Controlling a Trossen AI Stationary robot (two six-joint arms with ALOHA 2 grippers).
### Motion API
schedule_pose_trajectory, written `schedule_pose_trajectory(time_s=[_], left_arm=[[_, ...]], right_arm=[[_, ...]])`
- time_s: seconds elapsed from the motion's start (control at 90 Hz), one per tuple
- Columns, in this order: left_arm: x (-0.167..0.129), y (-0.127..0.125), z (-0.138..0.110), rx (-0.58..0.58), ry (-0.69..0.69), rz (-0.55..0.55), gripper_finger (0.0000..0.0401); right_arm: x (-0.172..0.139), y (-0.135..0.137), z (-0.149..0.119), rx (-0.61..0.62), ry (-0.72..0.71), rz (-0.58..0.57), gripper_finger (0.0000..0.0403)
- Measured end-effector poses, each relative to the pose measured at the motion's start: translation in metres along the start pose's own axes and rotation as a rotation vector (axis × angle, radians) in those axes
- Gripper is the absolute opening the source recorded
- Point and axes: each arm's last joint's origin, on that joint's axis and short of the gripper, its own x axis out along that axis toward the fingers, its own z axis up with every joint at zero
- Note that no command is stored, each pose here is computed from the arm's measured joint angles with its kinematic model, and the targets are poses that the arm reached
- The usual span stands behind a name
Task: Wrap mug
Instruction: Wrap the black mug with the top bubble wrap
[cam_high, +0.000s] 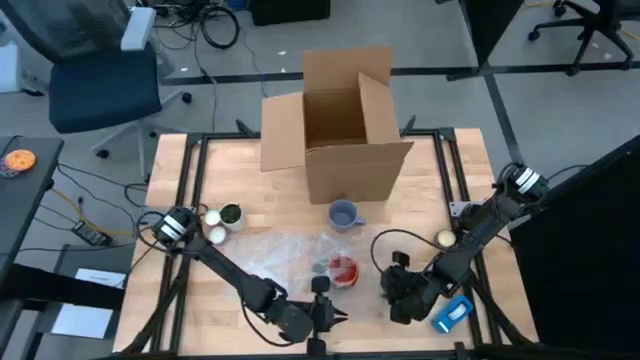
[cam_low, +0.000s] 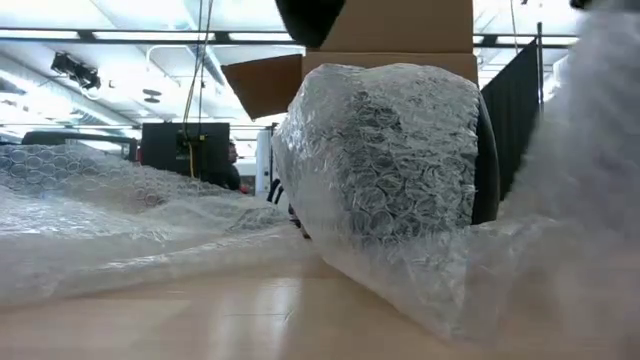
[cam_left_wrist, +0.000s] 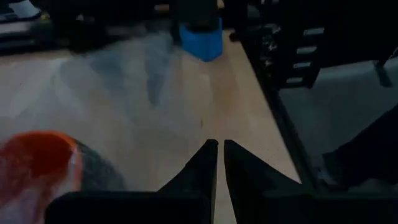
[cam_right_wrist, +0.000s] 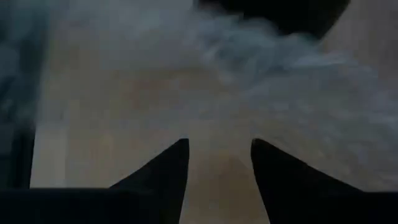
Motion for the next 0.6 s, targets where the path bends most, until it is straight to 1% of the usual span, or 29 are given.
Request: schedule_pose_trajectory(time_s=[0.1,0.233,0.367,0.467,0.6], left_arm=[[0.001,0.0,-0.001,0.001,0.002,0.002,0.0014],[0.001,0.001,-0.001,0.002,0.003,0.01,0.0014],[0.001,0.002,-0.002,0.006,0.012,0.014,0.0014],[0.002,0.003,-0.001,0.006,0.013,0.018,0.0014],[0.004,0.007,0.001,0.0,0.0,0.024,0.0014]], right_arm=[[-0.002,0.001,0.008,-0.029,-0.028,-0.015,0.015],[-0.008,0.003,0.018,-0.063,-0.014,-0.039,0.015],[-0.018,0.003,0.029,-0.114,0.012,-0.119,0.015],[-0.025,0.002,0.039,-0.157,-0.004,-0.181,0.015],[-0.024,0.0,0.052,-0.197,-0.047,-0.197,0.015]])
